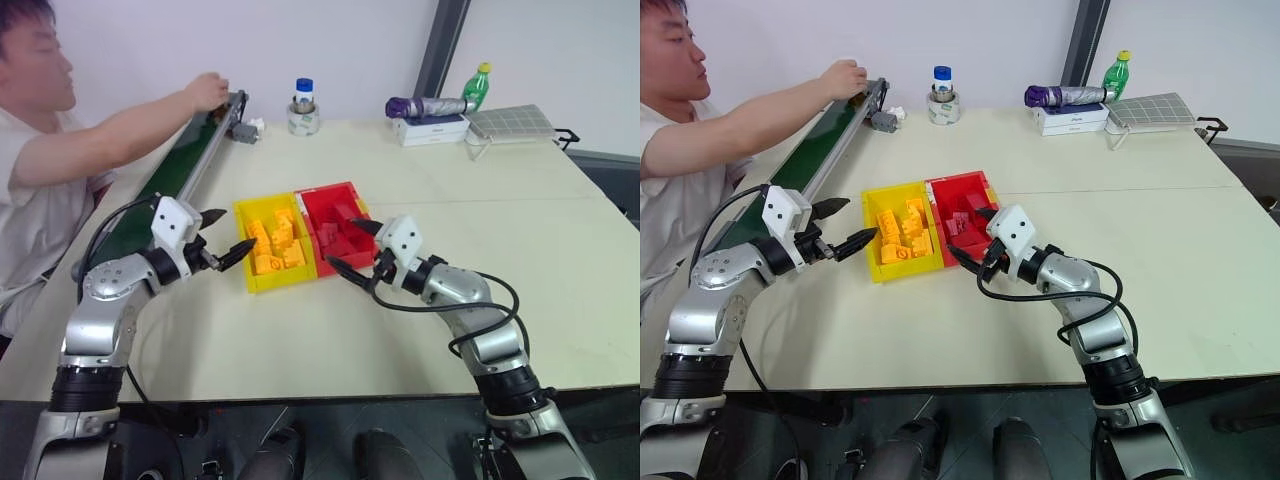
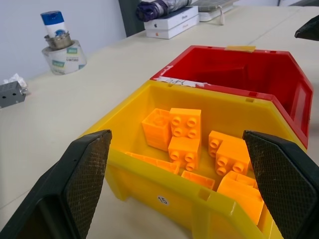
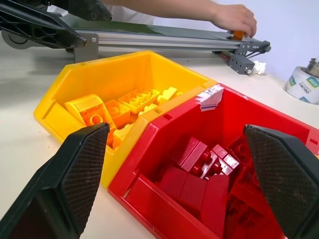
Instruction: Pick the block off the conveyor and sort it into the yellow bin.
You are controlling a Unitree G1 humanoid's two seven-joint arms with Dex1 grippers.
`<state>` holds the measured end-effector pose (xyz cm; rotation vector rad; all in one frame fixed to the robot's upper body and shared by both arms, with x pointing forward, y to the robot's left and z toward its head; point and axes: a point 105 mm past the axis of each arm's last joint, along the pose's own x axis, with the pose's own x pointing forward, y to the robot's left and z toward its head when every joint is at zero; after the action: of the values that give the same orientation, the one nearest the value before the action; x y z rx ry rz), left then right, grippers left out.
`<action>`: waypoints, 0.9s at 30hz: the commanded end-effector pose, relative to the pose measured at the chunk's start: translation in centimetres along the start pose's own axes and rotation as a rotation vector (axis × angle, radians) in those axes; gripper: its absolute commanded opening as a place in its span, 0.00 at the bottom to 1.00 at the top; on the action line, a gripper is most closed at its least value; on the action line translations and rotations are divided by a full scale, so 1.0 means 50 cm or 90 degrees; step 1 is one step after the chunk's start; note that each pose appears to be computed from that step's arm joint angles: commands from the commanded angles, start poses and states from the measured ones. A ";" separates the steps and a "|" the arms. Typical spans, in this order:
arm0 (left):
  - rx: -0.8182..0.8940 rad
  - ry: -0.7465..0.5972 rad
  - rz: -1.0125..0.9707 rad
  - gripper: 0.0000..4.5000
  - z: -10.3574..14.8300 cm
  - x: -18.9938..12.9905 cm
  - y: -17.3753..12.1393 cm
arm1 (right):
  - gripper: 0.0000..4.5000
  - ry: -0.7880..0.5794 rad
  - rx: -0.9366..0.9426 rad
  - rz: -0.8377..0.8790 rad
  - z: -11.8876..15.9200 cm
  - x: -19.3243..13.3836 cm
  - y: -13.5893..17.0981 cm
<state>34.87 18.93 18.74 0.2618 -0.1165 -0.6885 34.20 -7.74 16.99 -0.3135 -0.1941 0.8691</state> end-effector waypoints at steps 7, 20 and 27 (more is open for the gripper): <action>0.006 -0.047 0.010 0.99 0.038 -0.016 0.009 | 1.00 -0.032 -0.028 0.001 0.030 0.002 -0.004; -0.024 -0.082 0.257 0.99 0.022 -0.164 0.076 | 1.00 -0.033 -0.024 0.019 0.027 0.004 0.000; -0.020 -0.031 0.504 0.99 -0.029 -0.278 0.166 | 1.00 -0.053 -0.020 0.041 0.039 0.014 0.004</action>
<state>30.20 32.81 18.30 0.1314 -0.2001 0.0084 34.24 -7.26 17.12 -0.3234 -0.2008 0.9218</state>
